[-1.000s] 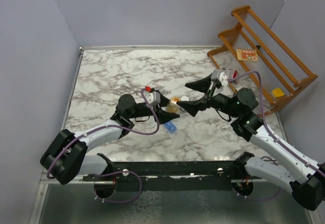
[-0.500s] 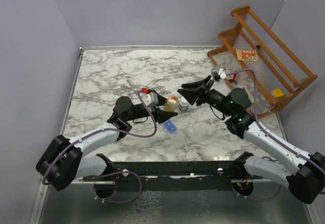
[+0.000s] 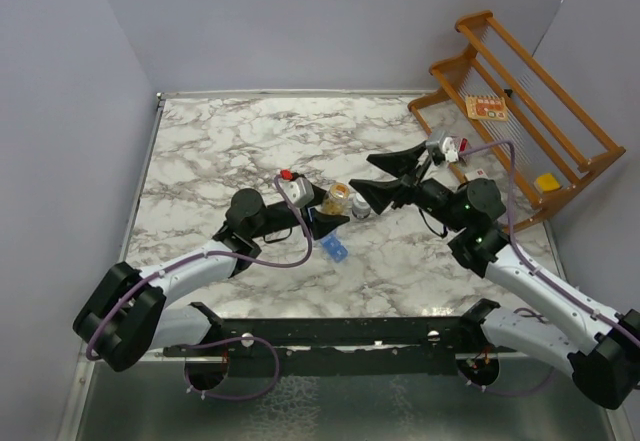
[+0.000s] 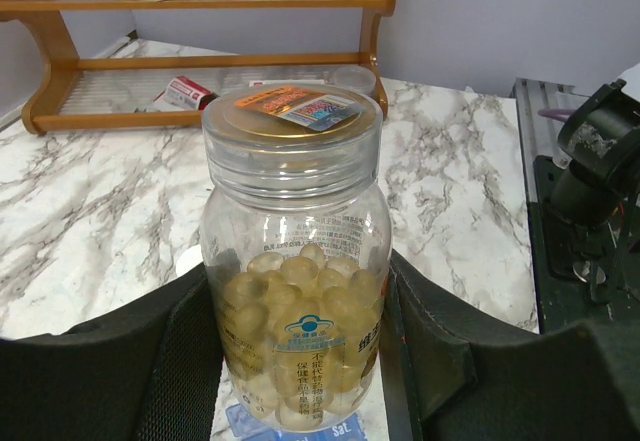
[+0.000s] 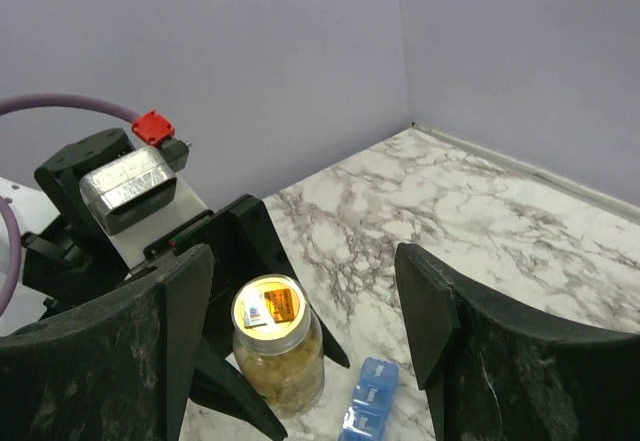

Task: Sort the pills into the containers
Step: Pick up the pill bottle at the center of the board, then unscrew the lid of the pill bottle.

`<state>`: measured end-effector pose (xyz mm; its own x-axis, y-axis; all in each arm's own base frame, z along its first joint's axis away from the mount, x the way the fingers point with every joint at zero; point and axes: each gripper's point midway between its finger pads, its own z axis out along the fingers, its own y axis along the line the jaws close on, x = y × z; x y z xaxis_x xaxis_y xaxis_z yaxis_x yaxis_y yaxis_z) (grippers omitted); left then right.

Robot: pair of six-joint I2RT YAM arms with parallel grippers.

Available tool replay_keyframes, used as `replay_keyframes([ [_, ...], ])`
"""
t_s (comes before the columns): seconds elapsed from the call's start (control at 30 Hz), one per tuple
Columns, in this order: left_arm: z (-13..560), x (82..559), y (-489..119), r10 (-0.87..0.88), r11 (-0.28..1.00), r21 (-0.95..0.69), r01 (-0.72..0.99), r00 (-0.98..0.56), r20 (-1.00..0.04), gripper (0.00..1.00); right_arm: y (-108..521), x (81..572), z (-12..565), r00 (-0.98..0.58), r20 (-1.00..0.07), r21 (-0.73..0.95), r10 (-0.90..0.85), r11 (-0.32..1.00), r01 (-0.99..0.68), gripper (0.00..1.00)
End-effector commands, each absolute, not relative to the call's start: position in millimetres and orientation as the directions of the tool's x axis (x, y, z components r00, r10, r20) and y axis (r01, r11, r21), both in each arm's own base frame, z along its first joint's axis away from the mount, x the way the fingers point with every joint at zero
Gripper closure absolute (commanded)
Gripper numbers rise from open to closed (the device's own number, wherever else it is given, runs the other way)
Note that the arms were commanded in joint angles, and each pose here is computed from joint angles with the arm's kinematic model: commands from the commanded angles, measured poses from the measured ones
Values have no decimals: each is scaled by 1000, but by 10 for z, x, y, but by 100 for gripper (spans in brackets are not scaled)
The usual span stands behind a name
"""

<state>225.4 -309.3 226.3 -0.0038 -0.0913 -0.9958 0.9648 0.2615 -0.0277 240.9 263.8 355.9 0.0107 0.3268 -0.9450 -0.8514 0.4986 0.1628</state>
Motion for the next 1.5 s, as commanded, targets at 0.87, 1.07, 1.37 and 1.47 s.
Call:
replay_keyframes([
  [0.87, 2524, 2417, -3106, -153, 362, -23, 932, 35, -988, 100, 3174, 2461, 3232, -12, -963, 152, 271, 505, -850, 47],
  [1.07, 2554, 2391, -3096, -156, 362, -9, 932, 51, -986, 100, 3166, 2474, 3212, -15, -962, 159, 274, 511, -845, 61],
  [1.37, 2569, 2394, -3088, -157, 370, -2, 929, 61, -986, 100, 3230, 2469, 3167, -41, -966, 166, 256, 491, -855, 71],
  [1.47, 2585, 2395, -3089, -157, 371, 5, 929, 68, -985, 100, 3255, 2481, 3147, -52, -969, 169, 243, 489, -856, 72],
])
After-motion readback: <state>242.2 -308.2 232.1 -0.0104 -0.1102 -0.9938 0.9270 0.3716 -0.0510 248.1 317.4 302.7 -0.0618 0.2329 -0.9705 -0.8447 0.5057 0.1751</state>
